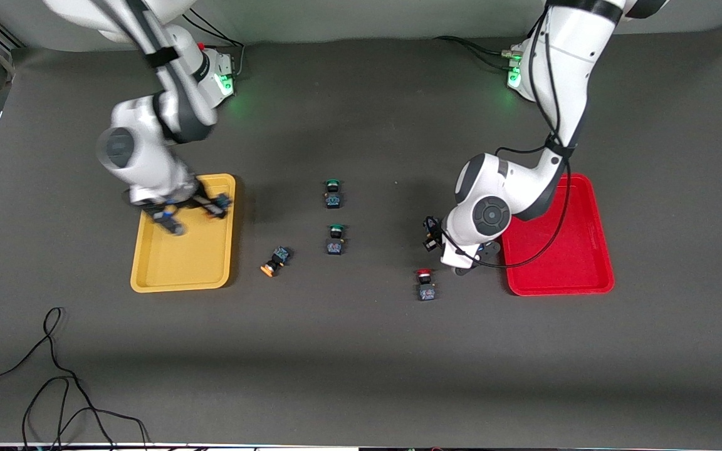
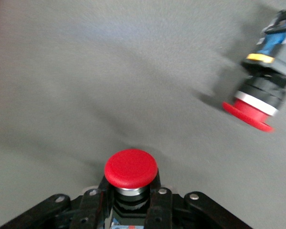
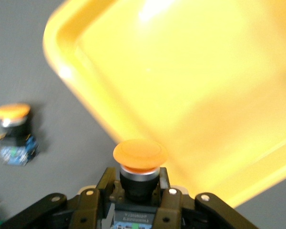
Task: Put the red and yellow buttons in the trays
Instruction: 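Place the orange button in the yellow tray while the left gripper places the red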
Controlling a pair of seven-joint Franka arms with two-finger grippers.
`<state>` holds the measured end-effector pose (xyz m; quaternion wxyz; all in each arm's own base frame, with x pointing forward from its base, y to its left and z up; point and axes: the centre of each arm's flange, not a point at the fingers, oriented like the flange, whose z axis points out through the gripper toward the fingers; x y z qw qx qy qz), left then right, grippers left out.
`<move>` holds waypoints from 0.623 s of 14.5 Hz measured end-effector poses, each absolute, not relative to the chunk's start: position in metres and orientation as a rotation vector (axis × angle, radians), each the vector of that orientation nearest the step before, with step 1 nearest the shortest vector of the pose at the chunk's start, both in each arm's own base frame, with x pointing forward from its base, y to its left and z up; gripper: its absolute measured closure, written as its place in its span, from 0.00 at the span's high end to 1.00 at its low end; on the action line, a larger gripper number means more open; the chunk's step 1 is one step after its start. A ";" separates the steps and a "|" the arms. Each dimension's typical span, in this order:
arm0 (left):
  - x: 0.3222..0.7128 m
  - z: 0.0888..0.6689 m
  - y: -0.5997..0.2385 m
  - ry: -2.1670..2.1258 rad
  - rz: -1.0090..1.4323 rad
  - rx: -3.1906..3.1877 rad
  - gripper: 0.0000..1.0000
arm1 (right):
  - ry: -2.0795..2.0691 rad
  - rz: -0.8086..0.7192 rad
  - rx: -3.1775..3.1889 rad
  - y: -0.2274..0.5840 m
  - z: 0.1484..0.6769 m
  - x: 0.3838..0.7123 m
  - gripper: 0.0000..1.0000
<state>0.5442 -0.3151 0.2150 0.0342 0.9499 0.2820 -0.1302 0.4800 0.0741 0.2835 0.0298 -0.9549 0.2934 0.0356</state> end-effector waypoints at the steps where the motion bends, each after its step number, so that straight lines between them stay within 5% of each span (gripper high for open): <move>1: 0.549 0.241 -0.308 0.868 -0.438 2.926 0.33 | 0.874 0.087 -2.958 0.050 0.278 0.483 0.41; 5: 0.556 0.393 -0.230 0.787 -0.465 2.978 0.33 | 0.818 0.073 -3.049 0.020 0.231 0.484 0.44; 9: 0.529 0.500 -0.108 0.573 -0.439 3.062 0.33 | 0.821 0.071 -3.069 0.009 0.220 0.487 0.84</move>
